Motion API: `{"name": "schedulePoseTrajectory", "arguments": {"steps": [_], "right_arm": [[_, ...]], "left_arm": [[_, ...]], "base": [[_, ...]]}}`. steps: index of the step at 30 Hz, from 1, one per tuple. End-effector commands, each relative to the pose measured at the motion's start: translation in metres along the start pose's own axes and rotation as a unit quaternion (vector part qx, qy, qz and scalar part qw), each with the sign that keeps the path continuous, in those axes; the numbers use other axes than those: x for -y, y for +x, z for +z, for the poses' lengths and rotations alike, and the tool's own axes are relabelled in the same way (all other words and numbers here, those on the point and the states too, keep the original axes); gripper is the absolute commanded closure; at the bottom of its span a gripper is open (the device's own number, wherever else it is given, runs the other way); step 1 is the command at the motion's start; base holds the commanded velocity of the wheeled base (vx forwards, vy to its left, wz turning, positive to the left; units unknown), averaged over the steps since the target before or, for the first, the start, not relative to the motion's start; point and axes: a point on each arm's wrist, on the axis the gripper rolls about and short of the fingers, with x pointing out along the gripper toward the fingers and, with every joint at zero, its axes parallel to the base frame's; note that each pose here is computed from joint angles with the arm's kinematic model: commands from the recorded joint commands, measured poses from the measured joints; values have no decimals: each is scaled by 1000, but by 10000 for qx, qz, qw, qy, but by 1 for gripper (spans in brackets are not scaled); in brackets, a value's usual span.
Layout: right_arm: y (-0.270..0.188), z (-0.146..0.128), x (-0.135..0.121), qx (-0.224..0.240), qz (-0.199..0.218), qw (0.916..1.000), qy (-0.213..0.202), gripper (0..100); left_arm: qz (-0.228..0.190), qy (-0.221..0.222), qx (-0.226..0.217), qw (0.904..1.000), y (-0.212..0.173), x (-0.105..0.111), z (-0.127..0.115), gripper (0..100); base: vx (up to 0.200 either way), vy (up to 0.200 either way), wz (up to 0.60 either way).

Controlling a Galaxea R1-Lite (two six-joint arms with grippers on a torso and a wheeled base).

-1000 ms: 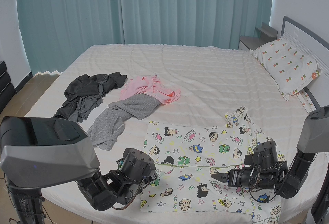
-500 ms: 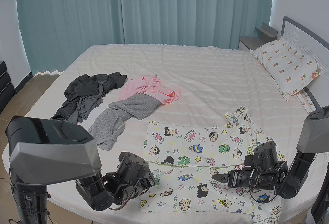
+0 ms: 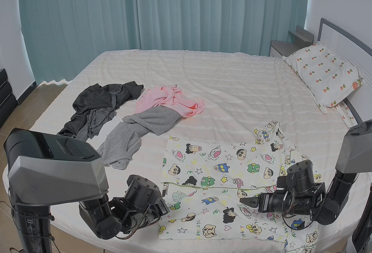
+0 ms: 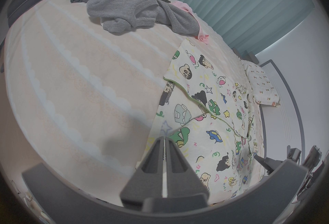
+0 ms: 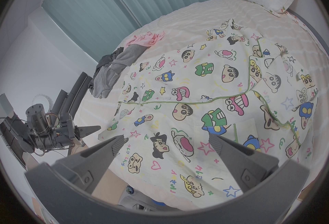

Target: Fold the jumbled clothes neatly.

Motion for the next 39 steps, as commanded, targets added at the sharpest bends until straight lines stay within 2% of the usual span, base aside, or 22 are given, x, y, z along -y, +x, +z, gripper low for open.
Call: {"name": "schedulePoseTrajectory", "arguments": {"steps": [1,8,17,27,39], "right_arm": [[0,-1,0,-16,-7,10000,2,0],[0,-1,0,-16,-7,10000,2,0],[-1,0,1,0,-4,10000,6,0],[-1,0,1,0,-17,10000,17,0],[-1,0,1,0,-17,10000,9,0]], "left_arm": [[66,5,-33,10000,-5,-5,-2,0],[10,-13,-22,10000,-5,-2,-1,0],[-337,-344,153,9987,4,18,9,0],[-265,-3,57,9996,6,24,-15,0],[-221,35,122,9997,11,25,-15,0]], "base": [[0,0,0],[0,0,0],[0,0,0],[0,0,0],[0,0,0]]}}
